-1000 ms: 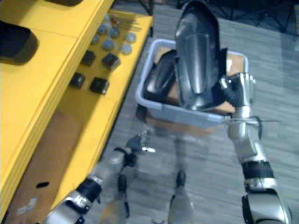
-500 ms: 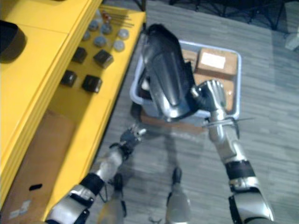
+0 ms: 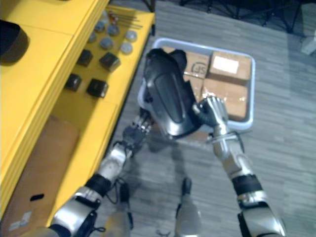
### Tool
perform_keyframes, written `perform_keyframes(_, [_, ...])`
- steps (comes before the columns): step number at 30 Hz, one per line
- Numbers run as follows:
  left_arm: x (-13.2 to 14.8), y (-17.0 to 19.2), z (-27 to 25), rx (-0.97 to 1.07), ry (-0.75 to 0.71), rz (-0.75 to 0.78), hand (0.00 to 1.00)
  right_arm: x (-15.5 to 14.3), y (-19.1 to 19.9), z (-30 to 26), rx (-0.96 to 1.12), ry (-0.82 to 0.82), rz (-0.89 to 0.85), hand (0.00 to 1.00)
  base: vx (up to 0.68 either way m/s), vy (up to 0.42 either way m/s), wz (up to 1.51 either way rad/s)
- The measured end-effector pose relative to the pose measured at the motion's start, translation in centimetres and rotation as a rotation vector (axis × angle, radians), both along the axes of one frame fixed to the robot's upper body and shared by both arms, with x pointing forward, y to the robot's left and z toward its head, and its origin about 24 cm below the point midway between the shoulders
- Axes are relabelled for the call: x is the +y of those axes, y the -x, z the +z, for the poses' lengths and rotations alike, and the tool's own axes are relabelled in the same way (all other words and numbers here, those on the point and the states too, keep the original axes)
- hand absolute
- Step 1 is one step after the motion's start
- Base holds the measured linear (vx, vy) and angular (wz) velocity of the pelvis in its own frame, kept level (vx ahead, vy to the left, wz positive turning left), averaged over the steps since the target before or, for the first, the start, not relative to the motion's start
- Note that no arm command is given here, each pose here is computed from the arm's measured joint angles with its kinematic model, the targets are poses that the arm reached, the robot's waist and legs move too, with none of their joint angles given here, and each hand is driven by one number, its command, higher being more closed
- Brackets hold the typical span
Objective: Walk over and take plastic housings, then place them on the shelf
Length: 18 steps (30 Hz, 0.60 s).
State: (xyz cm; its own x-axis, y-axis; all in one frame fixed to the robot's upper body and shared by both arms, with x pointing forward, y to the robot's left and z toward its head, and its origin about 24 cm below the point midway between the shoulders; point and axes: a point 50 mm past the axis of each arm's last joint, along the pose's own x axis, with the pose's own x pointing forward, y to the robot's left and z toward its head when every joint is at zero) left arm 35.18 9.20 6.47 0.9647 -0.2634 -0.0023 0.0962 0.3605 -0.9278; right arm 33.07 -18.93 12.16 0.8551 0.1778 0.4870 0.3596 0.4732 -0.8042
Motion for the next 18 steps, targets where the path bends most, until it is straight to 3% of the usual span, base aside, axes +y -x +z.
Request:
perform_keyframes(8, [-0.6, -0.3, 1.8, -0.116, 0.039, -0.036, 0.00, 0.3, 0.0, -0.3, 0.012, 0.009, 0.013, 1.00, 0.00, 0.000, 0.00])
perform_keyframes(10, [-0.9, -0.3, 2.3, -0.152, -0.037, -0.063, 0.00, 0.3, 0.0, -0.3, 0.012, 0.012, 0.014, 1.00, 0.00, 0.000, 0.00])
perform_keyframes(15, [-3.5, 0.1, 1.9, -0.145, -0.476, -0.231, 0.00, 1.2, 0.1, -0.5, 0.014, 0.039, 0.060, 1.00, 0.00, 0.000, -0.01])
perform_keyframes(18, [-4.2, 0.6, 0.3, -0.097, -0.659, -0.299, 0.00, 1.3, 0.1, -0.4, 0.015, 0.050, 0.072, 1.00, 0.01, -0.002, -0.06])
